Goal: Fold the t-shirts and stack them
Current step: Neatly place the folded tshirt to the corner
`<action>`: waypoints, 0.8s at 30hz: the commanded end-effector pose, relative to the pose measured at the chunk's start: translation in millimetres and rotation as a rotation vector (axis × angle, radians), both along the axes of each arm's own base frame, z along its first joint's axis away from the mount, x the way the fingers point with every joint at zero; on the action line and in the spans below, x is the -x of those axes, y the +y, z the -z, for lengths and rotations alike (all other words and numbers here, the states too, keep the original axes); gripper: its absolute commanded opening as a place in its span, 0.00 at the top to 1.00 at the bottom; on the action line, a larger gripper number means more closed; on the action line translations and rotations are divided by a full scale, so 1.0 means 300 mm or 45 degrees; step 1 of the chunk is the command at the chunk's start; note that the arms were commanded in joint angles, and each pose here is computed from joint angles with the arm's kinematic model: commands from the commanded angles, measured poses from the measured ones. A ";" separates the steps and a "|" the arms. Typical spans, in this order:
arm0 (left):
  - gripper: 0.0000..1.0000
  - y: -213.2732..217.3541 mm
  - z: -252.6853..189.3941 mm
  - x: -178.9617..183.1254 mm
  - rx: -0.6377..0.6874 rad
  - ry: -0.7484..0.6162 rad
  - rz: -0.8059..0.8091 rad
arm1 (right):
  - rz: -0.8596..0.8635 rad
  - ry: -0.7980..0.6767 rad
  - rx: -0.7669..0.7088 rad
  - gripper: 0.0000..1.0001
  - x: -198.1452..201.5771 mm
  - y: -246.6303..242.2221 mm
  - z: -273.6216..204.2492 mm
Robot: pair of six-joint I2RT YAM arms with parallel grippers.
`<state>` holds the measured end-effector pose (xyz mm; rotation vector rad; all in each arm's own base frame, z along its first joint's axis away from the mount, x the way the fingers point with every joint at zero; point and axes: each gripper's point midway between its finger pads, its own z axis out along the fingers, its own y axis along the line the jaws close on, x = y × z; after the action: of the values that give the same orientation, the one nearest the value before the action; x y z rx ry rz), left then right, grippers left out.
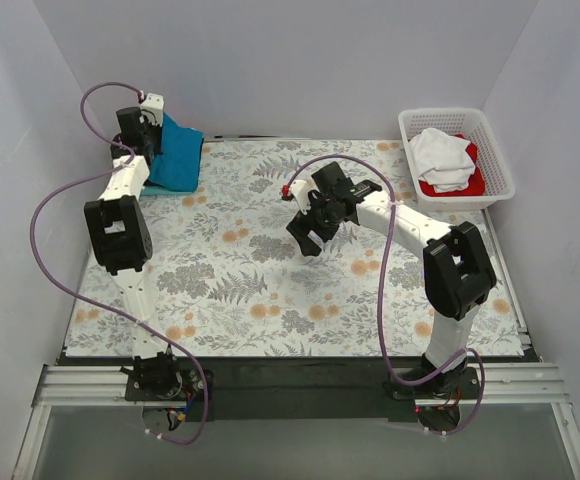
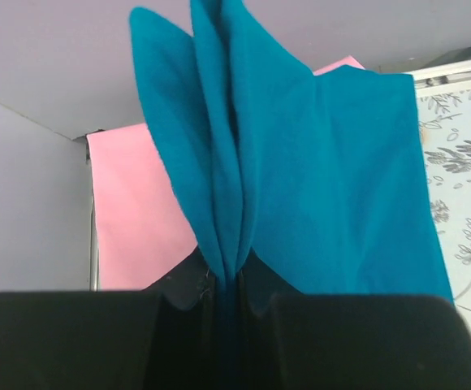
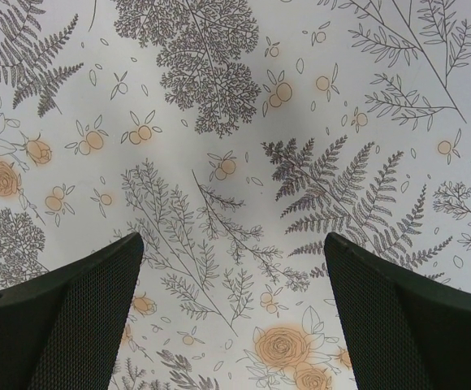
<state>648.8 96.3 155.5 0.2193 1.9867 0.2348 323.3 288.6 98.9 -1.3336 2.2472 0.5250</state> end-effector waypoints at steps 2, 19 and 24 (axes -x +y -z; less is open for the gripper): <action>1.00 0.072 -0.118 -0.067 -0.087 -0.185 -0.029 | 0.004 -0.031 -0.004 0.02 -0.025 0.008 -0.036; 0.30 0.353 -0.241 0.018 -0.167 -0.252 -0.410 | 0.166 0.000 -0.105 0.02 -0.093 -0.134 -0.126; 0.23 0.195 -0.411 0.084 0.019 -0.220 -0.217 | 0.305 -0.050 -0.200 0.02 -0.149 -0.275 -0.233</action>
<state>642.7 192.7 154.8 0.0098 1.9733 0.4805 363.6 220.0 121.0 -1.0646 2.3379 0.5323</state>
